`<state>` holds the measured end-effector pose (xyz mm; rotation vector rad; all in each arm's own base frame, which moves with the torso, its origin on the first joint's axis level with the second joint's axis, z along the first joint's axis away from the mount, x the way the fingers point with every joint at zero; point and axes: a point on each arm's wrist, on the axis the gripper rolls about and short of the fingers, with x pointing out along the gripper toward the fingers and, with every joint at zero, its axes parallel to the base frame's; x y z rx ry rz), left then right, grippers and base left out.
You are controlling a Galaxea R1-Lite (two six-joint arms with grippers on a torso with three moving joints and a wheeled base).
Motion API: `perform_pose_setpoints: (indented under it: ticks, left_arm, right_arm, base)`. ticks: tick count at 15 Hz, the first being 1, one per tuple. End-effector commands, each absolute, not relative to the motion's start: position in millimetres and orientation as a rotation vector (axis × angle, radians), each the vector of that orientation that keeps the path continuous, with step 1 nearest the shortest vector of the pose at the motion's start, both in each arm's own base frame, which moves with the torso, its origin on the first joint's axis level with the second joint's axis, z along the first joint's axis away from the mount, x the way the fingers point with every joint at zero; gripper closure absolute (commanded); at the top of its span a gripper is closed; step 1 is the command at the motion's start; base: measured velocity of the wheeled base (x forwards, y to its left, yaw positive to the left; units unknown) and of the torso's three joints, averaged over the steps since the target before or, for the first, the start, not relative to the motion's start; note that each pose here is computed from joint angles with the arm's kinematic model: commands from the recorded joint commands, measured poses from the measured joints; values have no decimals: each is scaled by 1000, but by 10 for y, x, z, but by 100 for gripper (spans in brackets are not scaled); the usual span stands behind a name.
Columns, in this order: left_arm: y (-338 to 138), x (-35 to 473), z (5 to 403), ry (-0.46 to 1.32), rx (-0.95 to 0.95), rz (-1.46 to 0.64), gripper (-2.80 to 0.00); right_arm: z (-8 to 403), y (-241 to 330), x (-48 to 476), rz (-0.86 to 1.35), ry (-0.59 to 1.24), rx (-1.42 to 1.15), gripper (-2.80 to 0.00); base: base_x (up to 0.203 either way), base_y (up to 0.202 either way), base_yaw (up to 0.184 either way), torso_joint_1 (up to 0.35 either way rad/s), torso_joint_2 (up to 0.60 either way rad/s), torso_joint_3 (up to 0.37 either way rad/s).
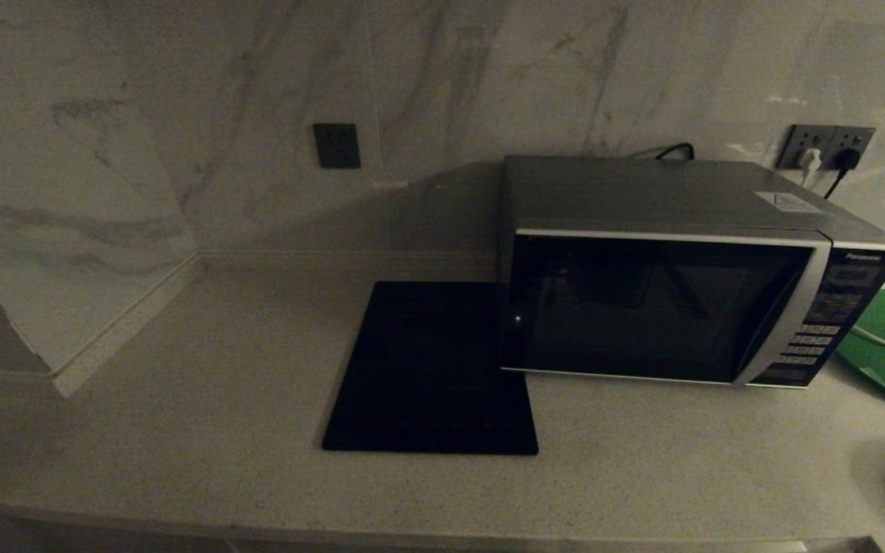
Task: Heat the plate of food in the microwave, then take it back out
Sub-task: Open the microwave oven
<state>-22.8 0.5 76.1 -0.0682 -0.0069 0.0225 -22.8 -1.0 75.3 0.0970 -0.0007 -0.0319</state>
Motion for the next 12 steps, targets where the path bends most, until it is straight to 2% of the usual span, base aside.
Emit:
perform_pose_setpoints:
  ticks: [1, 7, 12]
  left_arm:
    - [4, -227, 762, -6, -69, 25, 0]
    - [5, -228, 763, -8, -69, 24, 0]
    - [4, -227, 762, -6, -69, 24, 0]
  right_arm:
    - [749, -10, -227, -30, 2, 94, 0]
    - [819, -12, -246, -38, -26, 129, 0]
    - [1677, -15, -585, -31, -132, 178, 0]
  base:
    - [0, 0, 0, 0, 0, 0]
    - [0, 0, 0, 0, 0, 0]
    - [0, 0, 0, 0, 0, 0]
